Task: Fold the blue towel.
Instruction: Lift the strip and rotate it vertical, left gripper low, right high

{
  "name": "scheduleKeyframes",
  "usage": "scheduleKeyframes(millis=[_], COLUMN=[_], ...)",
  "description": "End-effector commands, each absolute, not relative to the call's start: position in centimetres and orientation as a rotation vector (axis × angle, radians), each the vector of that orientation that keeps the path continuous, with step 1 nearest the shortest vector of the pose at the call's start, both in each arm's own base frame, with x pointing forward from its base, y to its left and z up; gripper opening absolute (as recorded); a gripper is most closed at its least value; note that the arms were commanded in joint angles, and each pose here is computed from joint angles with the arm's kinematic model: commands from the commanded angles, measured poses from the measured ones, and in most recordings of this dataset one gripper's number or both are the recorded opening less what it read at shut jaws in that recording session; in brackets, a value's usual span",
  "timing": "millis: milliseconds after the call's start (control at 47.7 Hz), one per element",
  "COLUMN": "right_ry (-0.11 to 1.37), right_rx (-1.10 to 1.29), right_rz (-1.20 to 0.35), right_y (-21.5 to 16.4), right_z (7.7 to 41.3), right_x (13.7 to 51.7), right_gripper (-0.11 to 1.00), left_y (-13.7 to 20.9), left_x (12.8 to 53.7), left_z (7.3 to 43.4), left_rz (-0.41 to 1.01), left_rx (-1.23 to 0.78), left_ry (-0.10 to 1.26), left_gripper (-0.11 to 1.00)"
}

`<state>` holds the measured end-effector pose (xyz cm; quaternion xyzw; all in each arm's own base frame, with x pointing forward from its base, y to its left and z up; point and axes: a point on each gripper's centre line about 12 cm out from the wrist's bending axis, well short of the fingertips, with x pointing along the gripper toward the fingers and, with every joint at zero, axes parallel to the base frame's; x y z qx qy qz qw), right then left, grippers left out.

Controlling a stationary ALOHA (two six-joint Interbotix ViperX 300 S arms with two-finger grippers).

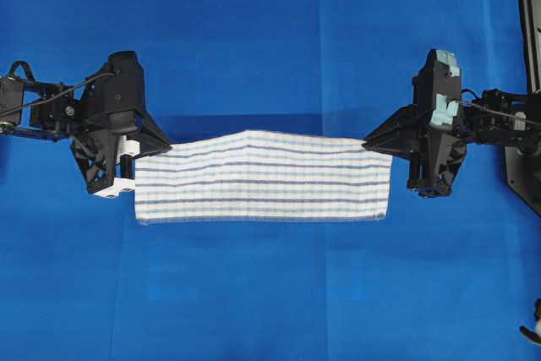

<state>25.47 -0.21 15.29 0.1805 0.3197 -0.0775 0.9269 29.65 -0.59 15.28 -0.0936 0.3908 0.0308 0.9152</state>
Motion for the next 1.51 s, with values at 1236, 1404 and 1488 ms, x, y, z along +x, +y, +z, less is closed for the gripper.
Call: scheduleKeyframes(millis=[1236,1404,1488], right_ry=[0.423,0.425,0.427], right_rx=[0.136,0.122,0.123], right_rz=[-0.380,-0.396,-0.410], right_y=[-11.3,-12.0,-12.5], right_z=[23.5,23.5,23.5], right_x=[30.7,30.5,30.5], right_gripper=[0.03,0.03,0.03], left_y=[-9.0,-9.1,-9.2], left_x=[48.7,49.4,49.6], left_z=[23.0,22.9,22.5], left_rz=[-0.117,-0.114,-0.112], left_rx=[-0.288,-0.299,-0.306], left_ry=[0.386,0.382,0.386], left_gripper=[0.03,0.03,0.03])
